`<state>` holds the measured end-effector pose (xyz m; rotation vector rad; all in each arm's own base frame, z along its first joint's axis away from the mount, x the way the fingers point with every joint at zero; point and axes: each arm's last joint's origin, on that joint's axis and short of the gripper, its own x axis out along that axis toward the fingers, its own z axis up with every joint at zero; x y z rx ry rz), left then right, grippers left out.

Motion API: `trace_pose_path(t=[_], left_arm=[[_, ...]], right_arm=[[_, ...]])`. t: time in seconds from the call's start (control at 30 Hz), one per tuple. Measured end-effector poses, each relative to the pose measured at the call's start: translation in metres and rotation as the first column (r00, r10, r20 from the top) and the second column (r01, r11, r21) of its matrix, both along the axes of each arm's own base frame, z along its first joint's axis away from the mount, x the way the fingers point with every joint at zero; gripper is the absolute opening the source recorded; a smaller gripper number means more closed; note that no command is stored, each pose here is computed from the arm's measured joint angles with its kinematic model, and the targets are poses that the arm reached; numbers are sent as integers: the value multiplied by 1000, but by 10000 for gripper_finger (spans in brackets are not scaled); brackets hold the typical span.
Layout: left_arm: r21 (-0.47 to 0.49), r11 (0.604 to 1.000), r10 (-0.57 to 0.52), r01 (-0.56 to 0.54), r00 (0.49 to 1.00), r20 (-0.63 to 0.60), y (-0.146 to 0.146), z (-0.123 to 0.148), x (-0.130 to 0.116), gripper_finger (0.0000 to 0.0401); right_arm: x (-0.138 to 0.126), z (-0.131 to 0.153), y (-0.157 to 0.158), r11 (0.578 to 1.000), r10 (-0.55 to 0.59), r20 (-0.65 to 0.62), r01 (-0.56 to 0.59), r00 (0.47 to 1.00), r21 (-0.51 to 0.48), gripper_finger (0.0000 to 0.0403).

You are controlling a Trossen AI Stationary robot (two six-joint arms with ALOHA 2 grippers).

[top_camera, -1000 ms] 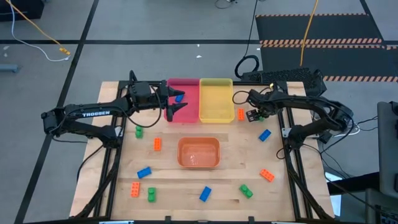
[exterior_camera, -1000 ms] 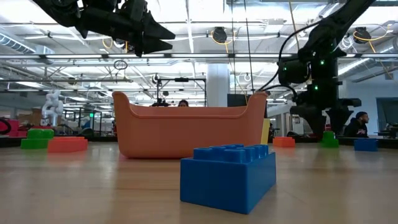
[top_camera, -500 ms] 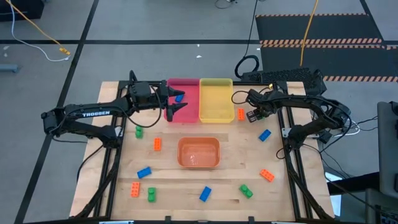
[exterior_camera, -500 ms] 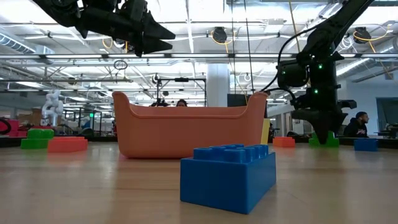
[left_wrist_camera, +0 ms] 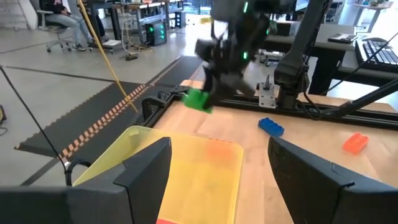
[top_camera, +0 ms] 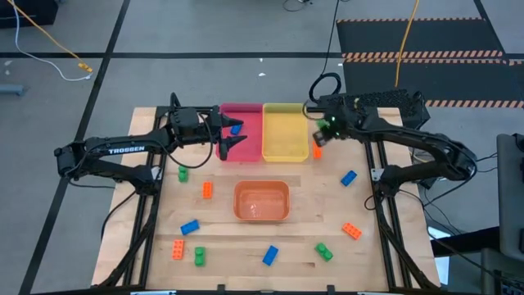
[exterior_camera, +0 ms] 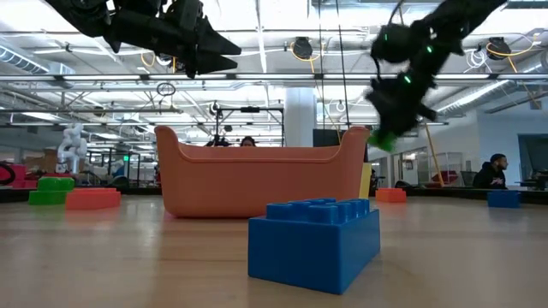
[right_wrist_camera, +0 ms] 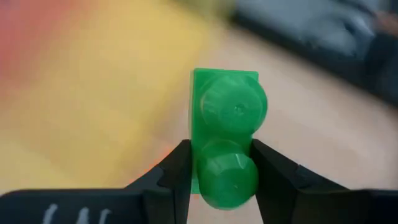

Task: Sort & place blocks by color
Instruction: Put the green game piece into the yellow bin, then put the orange game piece into the orange bin

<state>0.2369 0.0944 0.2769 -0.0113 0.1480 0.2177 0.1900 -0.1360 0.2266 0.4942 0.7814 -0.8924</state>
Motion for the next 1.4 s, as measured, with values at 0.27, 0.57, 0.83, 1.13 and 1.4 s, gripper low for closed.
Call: trace_pose_path(t=[0.27, 0.57, 0.83, 1.13, 1.4], left_arm=[[6, 999, 35, -35, 999, -3, 2, 0, 0, 271], [6, 999, 41, -41, 999, 2, 3, 0, -1, 271], [7, 999, 40, -40, 999, -5, 3, 0, -1, 271], [-1, 999, 41, -41, 999, -4, 3, 0, -1, 271], [-4, 999, 42, -42, 999, -3, 3, 0, -1, 271]], right_arm=[[45, 26, -16, 977, 166, 184, -136, 969, -166, 122], [84, -13, -54, 986, 165, 39, -163, 986, -46, 122], [93, -33, -69, 988, 157, 1, -157, 988, 11, 154], [92, -27, -68, 981, 191, -8, -191, 982, -21, 268], [73, 27, -51, 974, 205, 80, -195, 976, -119, 280]])
